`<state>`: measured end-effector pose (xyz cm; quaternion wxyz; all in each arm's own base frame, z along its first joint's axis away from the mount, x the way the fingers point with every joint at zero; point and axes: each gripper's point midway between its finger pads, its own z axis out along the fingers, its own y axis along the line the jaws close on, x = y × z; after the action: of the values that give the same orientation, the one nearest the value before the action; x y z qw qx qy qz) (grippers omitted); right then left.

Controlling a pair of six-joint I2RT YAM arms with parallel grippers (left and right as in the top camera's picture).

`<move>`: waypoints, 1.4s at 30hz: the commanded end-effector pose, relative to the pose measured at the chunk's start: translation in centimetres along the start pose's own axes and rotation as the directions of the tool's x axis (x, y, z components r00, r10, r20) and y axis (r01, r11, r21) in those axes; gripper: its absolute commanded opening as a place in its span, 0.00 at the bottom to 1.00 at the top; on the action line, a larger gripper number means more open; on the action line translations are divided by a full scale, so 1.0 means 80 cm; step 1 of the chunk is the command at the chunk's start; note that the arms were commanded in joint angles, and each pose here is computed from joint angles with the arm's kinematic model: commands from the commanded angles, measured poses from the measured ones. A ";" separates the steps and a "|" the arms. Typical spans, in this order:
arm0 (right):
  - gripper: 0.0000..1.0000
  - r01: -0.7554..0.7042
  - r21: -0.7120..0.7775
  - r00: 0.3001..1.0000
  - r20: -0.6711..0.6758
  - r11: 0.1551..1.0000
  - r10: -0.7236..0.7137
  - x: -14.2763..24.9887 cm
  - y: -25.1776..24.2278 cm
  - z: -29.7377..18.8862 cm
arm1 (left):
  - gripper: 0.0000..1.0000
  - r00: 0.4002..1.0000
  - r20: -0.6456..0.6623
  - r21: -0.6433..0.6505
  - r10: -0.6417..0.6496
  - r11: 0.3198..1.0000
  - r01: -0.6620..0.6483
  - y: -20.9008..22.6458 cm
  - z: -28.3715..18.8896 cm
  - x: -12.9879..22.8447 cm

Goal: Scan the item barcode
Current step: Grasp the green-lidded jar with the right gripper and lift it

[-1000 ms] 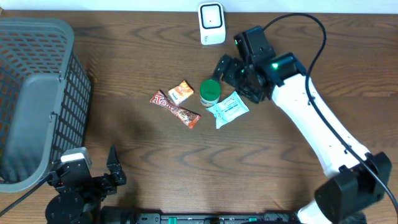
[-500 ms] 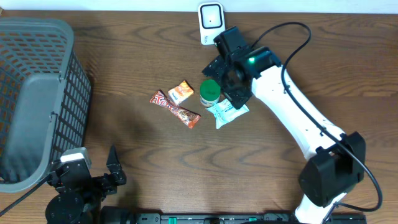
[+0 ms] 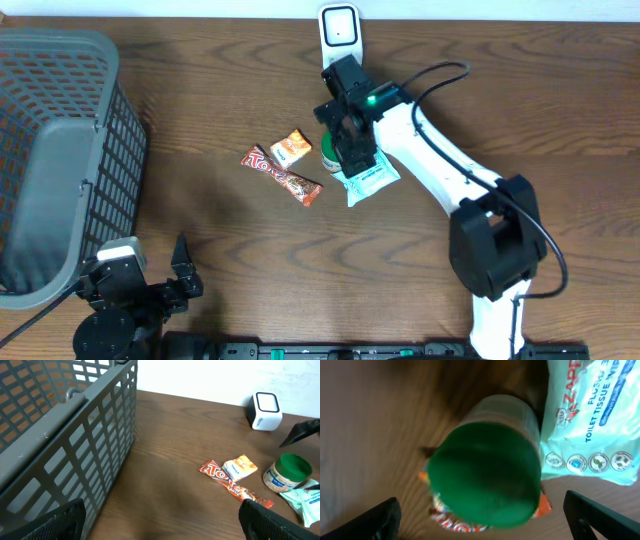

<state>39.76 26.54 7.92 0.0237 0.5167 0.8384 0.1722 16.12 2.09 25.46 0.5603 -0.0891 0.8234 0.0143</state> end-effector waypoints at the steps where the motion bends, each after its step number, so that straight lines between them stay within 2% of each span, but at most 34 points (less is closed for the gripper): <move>1: 0.99 -0.070 0.024 0.996 -0.046 0.997 0.071 0.012 0.001 0.025 | 0.98 1.000 0.000 0.010 -0.003 1.000 0.003 -0.002 0.000 0.001; 6: 0.98 -0.073 0.036 0.994 -0.077 0.997 0.076 0.016 0.000 0.048 | 0.98 1.000 0.000 0.010 -0.004 1.000 0.004 -0.002 0.000 0.001; 9: 0.84 -0.035 0.031 0.997 -0.070 0.999 0.037 0.013 0.001 0.047 | 0.98 1.000 0.000 0.010 -0.003 1.000 0.003 -0.002 0.000 0.001; 11: 0.70 0.022 0.023 0.997 -0.071 1.000 -0.020 0.012 0.003 0.045 | 0.98 1.000 0.000 0.010 -0.003 1.000 0.003 -0.002 0.000 0.001; 14: 0.64 0.099 0.026 0.993 -0.073 0.995 -0.097 0.011 0.000 0.045 | 0.98 1.000 0.000 0.010 -0.003 1.000 0.003 -0.002 0.000 0.001; 15: 0.59 0.128 0.031 0.989 -0.073 0.991 -0.125 0.010 -0.001 0.045 | 0.98 1.000 0.000 0.010 -0.003 1.000 0.003 -0.002 0.000 0.001; 17: 0.54 0.183 0.036 0.981 -0.076 0.983 -0.180 0.009 -0.003 0.043 | 0.98 1.000 0.000 0.010 -0.003 1.000 0.003 -0.002 0.000 0.001; 21: 0.51 0.348 0.016 0.935 -0.078 0.937 -0.346 0.008 0.002 0.037 | 0.98 1.000 0.000 0.010 -0.003 1.000 0.003 -0.002 0.000 0.001; 24: 0.51 0.501 0.006 0.863 -0.080 0.865 -0.499 0.008 0.006 0.028 | 0.98 1.000 0.000 0.010 -0.003 1.000 0.003 -0.002 0.000 0.001; 25: 0.52 0.570 -0.002 0.819 -0.080 0.821 -0.569 0.009 0.008 0.025 | 0.98 1.000 0.000 0.010 -0.003 1.000 0.003 -0.002 0.000 0.001; 28: 0.55 0.752 -0.018 0.655 -0.079 0.658 -0.751 0.009 0.013 0.013 | 0.98 1.000 0.000 0.010 -0.003 1.000 0.003 -0.002 0.000 0.001; 29: 0.55 0.812 -0.013 0.580 -0.088 0.584 -0.810 0.008 0.010 0.006 | 0.98 1.000 0.000 0.010 -0.003 1.000 0.003 -0.002 0.000 0.001; 31: 0.59 0.866 0.006 0.497 -0.101 0.499 -0.862 0.002 0.005 -0.002 | 0.98 1.000 0.000 0.010 -0.003 1.000 0.003 -0.002 0.000 0.001; 34: 0.58 0.932 0.022 0.362 -0.130 0.363 -0.923 -0.002 -0.005 -0.009 | 0.98 1.000 0.000 0.010 -0.003 1.000 0.003 -0.002 0.000 0.001; 35: 0.59 0.958 0.019 0.286 -0.152 0.286 -0.946 -0.002 -0.012 -0.010 | 0.98 1.000 -0.001 0.010 -0.003 1.000 0.003 -0.002 0.000 0.001; 38: 0.58 0.988 0.006 0.150 -0.192 0.151 -0.970 -0.003 -0.024 -0.012 | 0.98 1.000 -0.001 0.010 -0.003 1.000 0.003 -0.002 0.000 0.001; 42: 0.59 0.999 -0.004 0.052 -0.197 0.054 -0.979 -0.005 -0.026 -0.012 | 0.98 1.000 -0.001 0.010 -0.003 1.000 0.003 -0.002 0.000 0.001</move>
<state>37.16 25.12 7.38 0.0142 -0.1148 0.9888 0.0943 16.12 2.09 25.46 0.5603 -0.0891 0.8234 0.0143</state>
